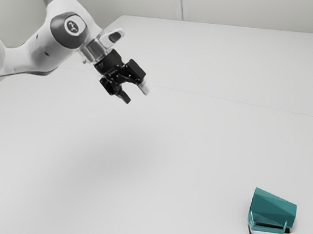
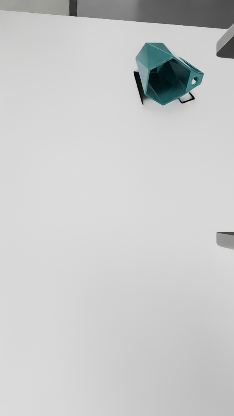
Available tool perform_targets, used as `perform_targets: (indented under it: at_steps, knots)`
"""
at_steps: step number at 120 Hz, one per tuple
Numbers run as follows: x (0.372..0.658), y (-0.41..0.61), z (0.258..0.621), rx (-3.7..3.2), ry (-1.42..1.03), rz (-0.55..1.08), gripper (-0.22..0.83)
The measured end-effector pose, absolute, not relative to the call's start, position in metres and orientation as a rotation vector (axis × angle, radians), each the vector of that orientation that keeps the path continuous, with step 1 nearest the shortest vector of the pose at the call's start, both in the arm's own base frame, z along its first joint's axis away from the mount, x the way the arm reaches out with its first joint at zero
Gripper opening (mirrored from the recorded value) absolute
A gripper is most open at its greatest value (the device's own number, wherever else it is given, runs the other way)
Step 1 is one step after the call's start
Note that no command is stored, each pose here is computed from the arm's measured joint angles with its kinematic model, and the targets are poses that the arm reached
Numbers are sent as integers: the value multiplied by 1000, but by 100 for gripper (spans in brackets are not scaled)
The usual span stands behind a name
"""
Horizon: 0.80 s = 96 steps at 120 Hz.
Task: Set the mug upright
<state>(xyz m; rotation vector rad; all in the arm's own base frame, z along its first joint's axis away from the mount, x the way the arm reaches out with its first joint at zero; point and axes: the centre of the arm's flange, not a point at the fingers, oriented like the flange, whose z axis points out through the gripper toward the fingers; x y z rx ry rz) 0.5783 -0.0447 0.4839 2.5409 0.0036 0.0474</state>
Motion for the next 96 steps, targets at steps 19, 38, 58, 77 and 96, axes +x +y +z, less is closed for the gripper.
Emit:
perform_targets:
  at_steps: [19,38,58,77,96]
  knots:
    - [569,-65,441,2378,-31,68,59]
    - [559,-88,412,2255,-90,116,59]
    - [543,-109,386,2200,-177,140,59]
    - [530,-134,370,2175,-277,159,59]
    - [521,-156,361,2148,-355,179,59]
